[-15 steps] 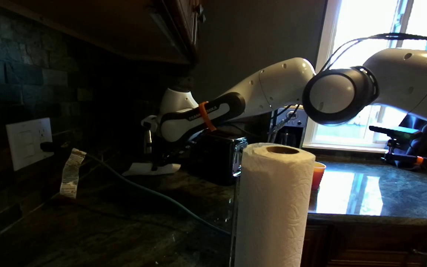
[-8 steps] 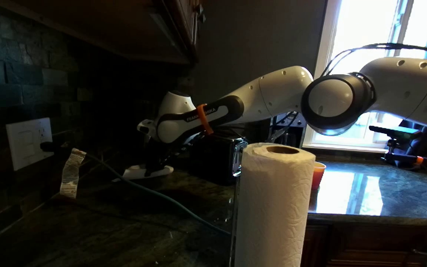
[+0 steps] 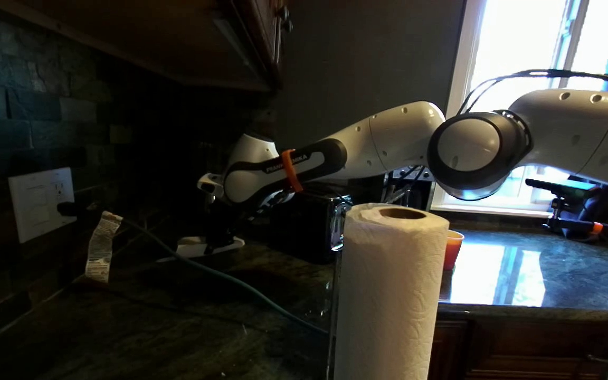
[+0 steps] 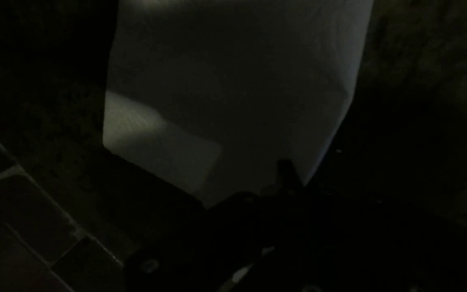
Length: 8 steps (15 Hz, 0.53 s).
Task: Pick up the napkin and wipe the counter
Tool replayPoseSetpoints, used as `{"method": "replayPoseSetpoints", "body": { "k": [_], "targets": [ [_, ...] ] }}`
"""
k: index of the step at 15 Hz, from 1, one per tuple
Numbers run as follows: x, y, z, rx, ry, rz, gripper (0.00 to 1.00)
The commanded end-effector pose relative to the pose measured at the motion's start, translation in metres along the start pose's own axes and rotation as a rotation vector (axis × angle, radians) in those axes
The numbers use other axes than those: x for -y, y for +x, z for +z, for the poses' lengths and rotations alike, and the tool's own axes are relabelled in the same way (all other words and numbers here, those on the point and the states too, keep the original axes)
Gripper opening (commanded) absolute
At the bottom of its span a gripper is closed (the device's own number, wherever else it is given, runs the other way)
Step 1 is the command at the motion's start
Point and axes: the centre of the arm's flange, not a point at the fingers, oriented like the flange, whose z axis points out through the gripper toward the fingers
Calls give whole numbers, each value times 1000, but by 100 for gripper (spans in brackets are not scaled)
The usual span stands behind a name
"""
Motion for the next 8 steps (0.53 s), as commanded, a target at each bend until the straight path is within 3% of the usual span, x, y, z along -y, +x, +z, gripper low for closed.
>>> {"method": "replayPoseSetpoints", "body": {
  "k": [1,8],
  "targets": [
    [-21,-3,19,-44,38,-1,0],
    [-16,-3,23,-90,115,27,0]
  ]
}}
